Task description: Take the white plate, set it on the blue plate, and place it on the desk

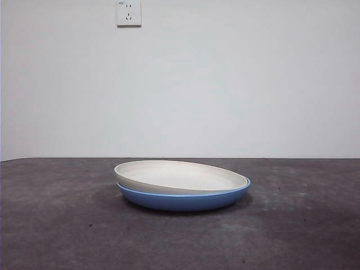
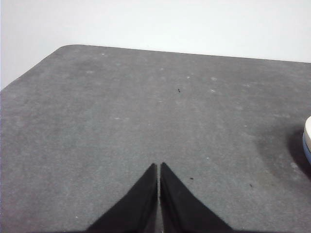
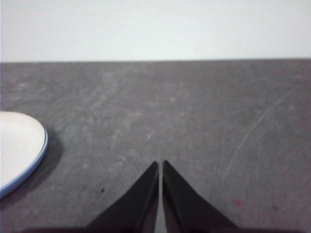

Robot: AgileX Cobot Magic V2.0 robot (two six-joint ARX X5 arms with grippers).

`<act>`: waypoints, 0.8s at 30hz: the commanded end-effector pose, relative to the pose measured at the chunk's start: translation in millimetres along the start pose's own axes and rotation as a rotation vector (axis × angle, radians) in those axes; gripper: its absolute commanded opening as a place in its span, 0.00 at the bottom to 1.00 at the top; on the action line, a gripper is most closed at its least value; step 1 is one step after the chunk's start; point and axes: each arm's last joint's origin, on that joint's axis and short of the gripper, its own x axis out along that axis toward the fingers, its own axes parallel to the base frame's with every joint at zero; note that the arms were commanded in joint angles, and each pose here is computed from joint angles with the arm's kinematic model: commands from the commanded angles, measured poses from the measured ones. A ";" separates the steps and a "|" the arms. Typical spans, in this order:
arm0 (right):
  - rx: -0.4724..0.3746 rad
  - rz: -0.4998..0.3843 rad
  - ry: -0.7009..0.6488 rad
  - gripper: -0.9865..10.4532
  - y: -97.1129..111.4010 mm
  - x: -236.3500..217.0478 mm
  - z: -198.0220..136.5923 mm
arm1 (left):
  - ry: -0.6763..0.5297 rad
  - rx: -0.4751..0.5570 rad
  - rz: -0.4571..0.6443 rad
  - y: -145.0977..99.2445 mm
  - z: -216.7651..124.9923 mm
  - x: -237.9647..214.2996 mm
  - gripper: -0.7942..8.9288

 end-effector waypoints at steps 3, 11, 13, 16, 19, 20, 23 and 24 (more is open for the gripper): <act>0.021 -0.011 0.040 0.09 -0.9 0.2 -5.2 | 0.025 -0.001 0.004 0.7 -7.3 1.9 0.09; 0.017 -0.008 0.030 0.09 -0.6 0.2 -4.1 | 0.025 -0.001 0.004 0.7 -7.2 1.9 0.09; 0.017 -0.008 0.031 0.09 -0.6 0.2 -4.2 | 0.025 -0.001 0.004 0.7 -7.3 1.9 0.09; 0.017 -0.008 0.031 0.09 -0.6 0.2 -4.2 | 0.025 -0.001 0.004 0.7 -7.3 1.9 0.09; 0.017 -0.008 0.031 0.09 -0.6 0.2 -4.2 | 0.025 -0.001 0.004 0.7 -7.3 1.9 0.09; 0.017 -0.008 0.031 0.09 -0.6 0.2 -4.2 | 0.025 -0.001 0.004 0.7 -7.3 1.9 0.09; 0.017 -0.008 0.031 0.09 -0.6 0.2 -4.2 | 0.025 -0.001 0.004 0.7 -7.2 1.9 0.09; 0.017 -0.008 0.031 0.09 -0.7 0.2 -4.2 | 0.025 -0.001 0.004 0.7 -7.1 1.9 0.09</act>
